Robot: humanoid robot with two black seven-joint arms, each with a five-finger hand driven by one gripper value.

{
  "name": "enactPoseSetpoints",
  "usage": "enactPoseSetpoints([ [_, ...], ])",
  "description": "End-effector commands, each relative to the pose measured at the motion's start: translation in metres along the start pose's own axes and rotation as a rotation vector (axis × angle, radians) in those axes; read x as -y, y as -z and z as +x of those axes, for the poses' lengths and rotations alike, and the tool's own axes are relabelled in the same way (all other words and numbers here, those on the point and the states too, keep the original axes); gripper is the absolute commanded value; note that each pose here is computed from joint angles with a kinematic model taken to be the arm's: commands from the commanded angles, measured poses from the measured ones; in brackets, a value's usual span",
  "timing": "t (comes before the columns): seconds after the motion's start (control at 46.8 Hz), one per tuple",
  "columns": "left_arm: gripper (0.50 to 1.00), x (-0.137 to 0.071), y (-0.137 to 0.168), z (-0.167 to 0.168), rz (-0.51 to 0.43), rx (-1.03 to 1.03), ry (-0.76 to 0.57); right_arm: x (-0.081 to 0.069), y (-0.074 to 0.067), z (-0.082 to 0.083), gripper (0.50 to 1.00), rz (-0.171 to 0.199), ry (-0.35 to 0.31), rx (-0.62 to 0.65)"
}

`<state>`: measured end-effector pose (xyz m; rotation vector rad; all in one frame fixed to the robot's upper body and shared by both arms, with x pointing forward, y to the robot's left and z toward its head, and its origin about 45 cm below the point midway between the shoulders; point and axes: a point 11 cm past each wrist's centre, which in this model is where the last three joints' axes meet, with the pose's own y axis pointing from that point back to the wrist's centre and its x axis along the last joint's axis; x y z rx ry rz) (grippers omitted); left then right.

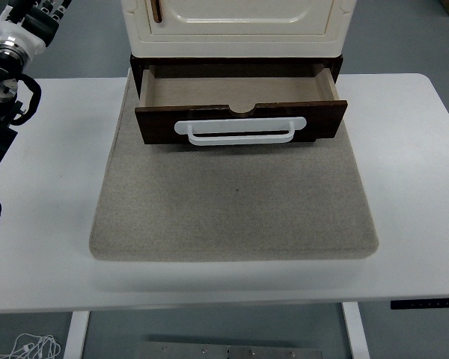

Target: Open the drawer under the combination cabinet

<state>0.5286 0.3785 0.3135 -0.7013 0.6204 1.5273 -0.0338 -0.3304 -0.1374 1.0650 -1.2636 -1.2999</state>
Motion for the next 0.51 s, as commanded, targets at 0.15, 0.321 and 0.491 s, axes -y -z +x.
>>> enactPoseSetpoints([
  [0.15,1.0,0.001,0.029,-0.008,0.041,-0.026,0.015,0.0,0.001,0.0,0.928,0.001,0.002,0.003],
  [0.321,1.0,-0.002,0.052,-0.009,0.075,-0.044,0.02,0.0,0.0,0.0,0.926,0.0,0.002,0.003],
  [0.491,1.0,-0.004,0.061,-0.008,0.086,-0.054,0.022,0.0,0.0,0.0,0.928,0.0,0.0,0.003],
])
